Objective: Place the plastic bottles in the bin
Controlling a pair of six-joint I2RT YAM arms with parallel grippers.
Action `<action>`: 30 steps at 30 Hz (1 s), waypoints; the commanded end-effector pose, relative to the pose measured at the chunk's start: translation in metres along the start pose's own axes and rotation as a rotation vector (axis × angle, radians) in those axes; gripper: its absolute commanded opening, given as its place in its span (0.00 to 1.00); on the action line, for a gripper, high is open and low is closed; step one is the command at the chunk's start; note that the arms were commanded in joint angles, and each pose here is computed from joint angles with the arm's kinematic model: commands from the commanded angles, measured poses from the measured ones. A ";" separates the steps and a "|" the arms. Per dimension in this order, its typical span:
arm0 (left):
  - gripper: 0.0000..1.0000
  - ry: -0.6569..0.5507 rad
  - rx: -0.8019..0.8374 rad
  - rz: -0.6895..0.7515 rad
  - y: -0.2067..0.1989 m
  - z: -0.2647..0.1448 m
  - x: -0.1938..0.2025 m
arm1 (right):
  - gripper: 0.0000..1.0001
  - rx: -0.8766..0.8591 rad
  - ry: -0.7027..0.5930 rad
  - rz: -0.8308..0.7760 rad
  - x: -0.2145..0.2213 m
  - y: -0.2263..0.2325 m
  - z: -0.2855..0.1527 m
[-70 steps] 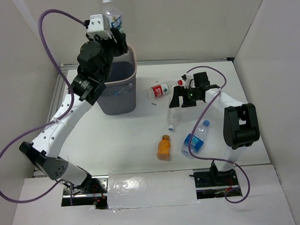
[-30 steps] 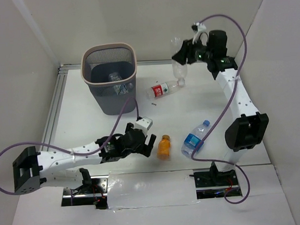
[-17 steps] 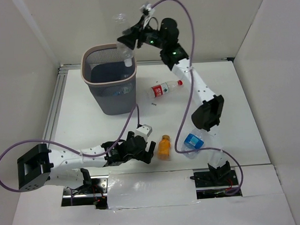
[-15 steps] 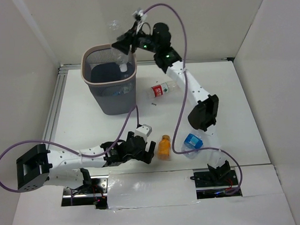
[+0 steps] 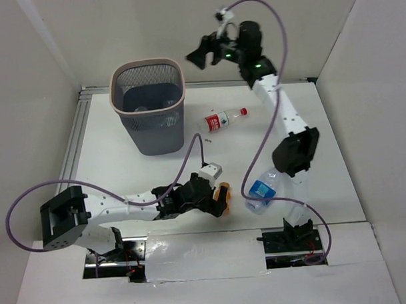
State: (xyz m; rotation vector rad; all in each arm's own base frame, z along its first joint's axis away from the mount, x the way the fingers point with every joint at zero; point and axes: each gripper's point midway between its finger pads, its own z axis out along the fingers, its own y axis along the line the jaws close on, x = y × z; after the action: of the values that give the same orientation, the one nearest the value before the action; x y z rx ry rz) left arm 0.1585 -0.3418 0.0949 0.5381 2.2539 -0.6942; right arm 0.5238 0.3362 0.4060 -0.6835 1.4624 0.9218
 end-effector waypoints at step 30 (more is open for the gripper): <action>0.20 -0.481 -0.034 0.059 0.023 -0.066 -0.311 | 0.13 0.125 0.696 -0.510 0.232 0.038 -0.415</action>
State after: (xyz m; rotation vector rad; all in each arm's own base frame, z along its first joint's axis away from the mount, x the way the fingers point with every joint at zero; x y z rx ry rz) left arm 0.2876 -0.3799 0.2296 0.4872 2.0691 -0.6689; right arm 0.2557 0.0154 0.1651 -1.1640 1.9136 0.1748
